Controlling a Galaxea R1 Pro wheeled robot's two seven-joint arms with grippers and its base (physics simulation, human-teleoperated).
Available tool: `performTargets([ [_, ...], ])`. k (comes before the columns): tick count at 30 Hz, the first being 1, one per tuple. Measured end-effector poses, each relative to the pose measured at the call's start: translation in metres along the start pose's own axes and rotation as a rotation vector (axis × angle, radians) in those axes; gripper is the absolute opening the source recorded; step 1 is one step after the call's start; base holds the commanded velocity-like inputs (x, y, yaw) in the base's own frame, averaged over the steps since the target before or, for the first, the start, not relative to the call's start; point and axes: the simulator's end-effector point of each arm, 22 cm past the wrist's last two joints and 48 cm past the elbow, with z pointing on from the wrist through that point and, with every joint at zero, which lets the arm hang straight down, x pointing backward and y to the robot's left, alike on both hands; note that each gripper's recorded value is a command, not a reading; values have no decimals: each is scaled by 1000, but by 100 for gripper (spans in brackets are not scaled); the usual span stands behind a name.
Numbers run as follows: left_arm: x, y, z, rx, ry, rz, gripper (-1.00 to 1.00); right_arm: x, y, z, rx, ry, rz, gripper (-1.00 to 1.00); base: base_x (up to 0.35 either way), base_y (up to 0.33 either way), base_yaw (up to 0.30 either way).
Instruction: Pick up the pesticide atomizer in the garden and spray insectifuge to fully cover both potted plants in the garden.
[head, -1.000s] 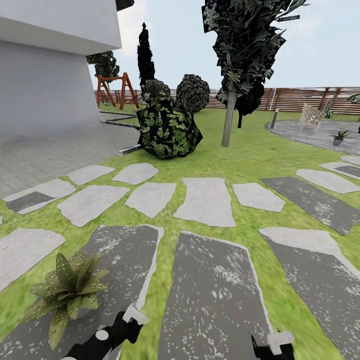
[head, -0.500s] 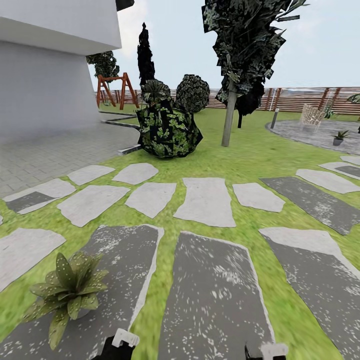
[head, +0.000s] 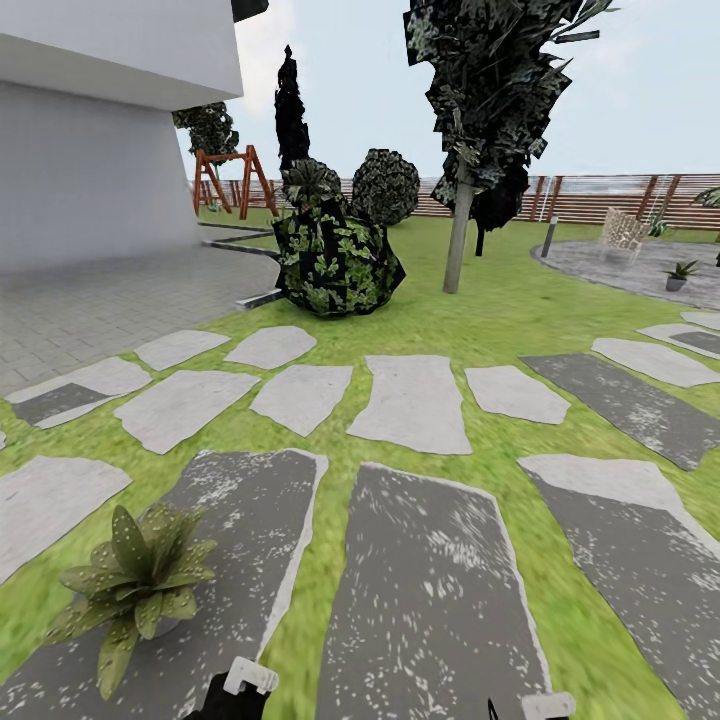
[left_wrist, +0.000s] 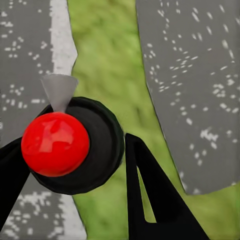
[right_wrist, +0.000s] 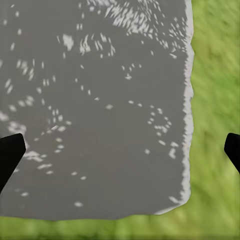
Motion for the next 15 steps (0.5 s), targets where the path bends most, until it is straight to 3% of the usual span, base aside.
performTargets([
  [15, -1, -2, 0, 3, -2, 1, -100, 0, 0, 0, 0, 0, 0, 100, 0, 0, 0],
])
